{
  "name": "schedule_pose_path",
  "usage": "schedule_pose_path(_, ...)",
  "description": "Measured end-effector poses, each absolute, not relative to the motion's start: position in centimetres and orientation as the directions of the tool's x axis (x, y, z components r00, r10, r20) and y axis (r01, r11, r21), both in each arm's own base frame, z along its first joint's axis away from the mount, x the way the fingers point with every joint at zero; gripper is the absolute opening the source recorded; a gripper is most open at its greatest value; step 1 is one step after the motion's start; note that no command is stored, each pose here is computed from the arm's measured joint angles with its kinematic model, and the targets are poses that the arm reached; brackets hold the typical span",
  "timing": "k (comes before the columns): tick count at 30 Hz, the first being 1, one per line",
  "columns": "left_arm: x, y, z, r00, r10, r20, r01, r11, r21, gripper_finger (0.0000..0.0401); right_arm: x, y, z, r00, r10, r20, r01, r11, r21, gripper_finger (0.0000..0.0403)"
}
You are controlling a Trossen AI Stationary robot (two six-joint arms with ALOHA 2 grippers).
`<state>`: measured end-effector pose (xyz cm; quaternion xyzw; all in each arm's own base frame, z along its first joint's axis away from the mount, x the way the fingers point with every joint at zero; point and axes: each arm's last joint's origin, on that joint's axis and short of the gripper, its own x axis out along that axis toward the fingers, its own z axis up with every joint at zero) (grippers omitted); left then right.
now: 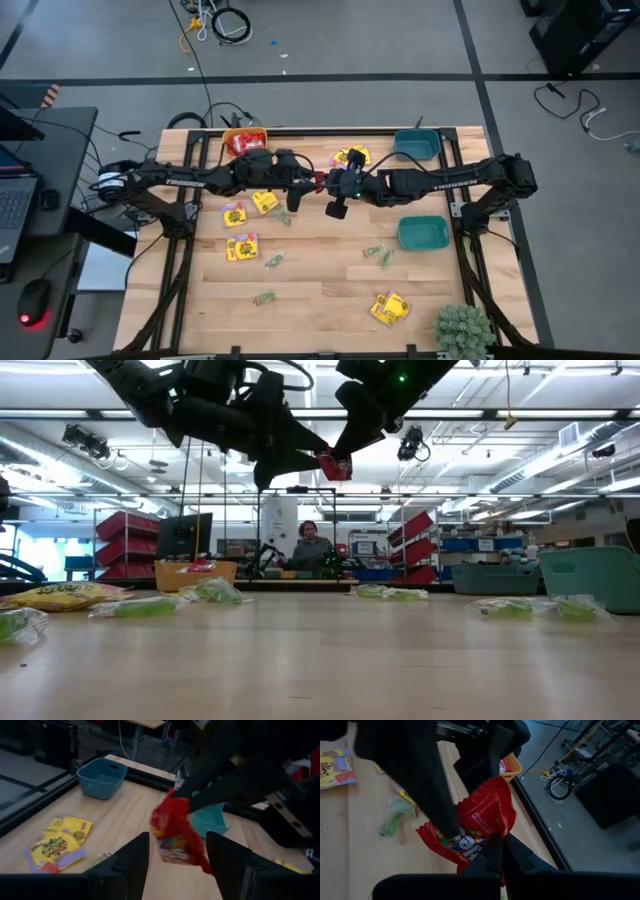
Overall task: Sort candy
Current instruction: Put the red candy into the yellow bin
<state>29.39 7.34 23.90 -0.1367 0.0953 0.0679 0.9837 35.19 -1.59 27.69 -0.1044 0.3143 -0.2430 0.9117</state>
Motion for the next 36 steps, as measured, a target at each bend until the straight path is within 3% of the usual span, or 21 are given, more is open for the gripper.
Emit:
schedule_pose_path(4, 29.4, 7.3, 23.9, 0.971, 0.106, -0.215, -0.156, 0.960, -0.232, 0.0159, 35.2, -1.6, 27.7, 0.686, -0.509, -0.520, 0.378, 0.860, -0.343, 0.0000)
schedule_pose_path(9, 29.3, 7.4, 24.0, 0.972, 0.096, -0.215, -0.134, 0.977, -0.168, 0.0042, 35.2, -1.5, 27.7, 0.688, -0.507, -0.519, 0.378, 0.861, -0.341, 0.0008)
schedule_pose_path(11, 29.2, 7.8, 24.0, 0.970, 0.105, -0.221, -0.144, 0.975, -0.168, 0.0014, 35.2, -1.5, 27.7, 0.686, -0.509, -0.520, 0.385, 0.860, -0.333, 0.0018)
schedule_pose_path(19, 27.4, 9.8, 24.3, 0.933, 0.197, -0.301, -0.249, 0.958, -0.145, 0.0003, 34.8, -0.9, 28.0, 0.632, -0.608, -0.480, 0.451, 0.793, -0.411, 0.0086)
schedule_pose_path(26, 23.1, 12.2, 25.2, 0.785, 0.434, -0.442, -0.512, 0.857, -0.068, 0.0001, 33.8, -1.2, 28.7, 0.590, -0.657, -0.469, 0.507, 0.754, -0.418, 0.0145)
schedule_pose_path(29, 20.7, 13.5, 24.6, 0.677, 0.506, -0.535, -0.617, 0.786, -0.039, 0.0001, 33.7, -1.4, 28.5, 0.574, -0.660, -0.485, 0.501, 0.751, -0.430, 0.0155)
schedule_pose_path(36, 16.0, 17.2, 21.8, 0.565, 0.588, -0.579, -0.756, 0.650, -0.078, 0.0000, 33.7, -1.5, 28.2, 0.563, -0.661, -0.495, 0.508, 0.750, -0.423, 0.0158)
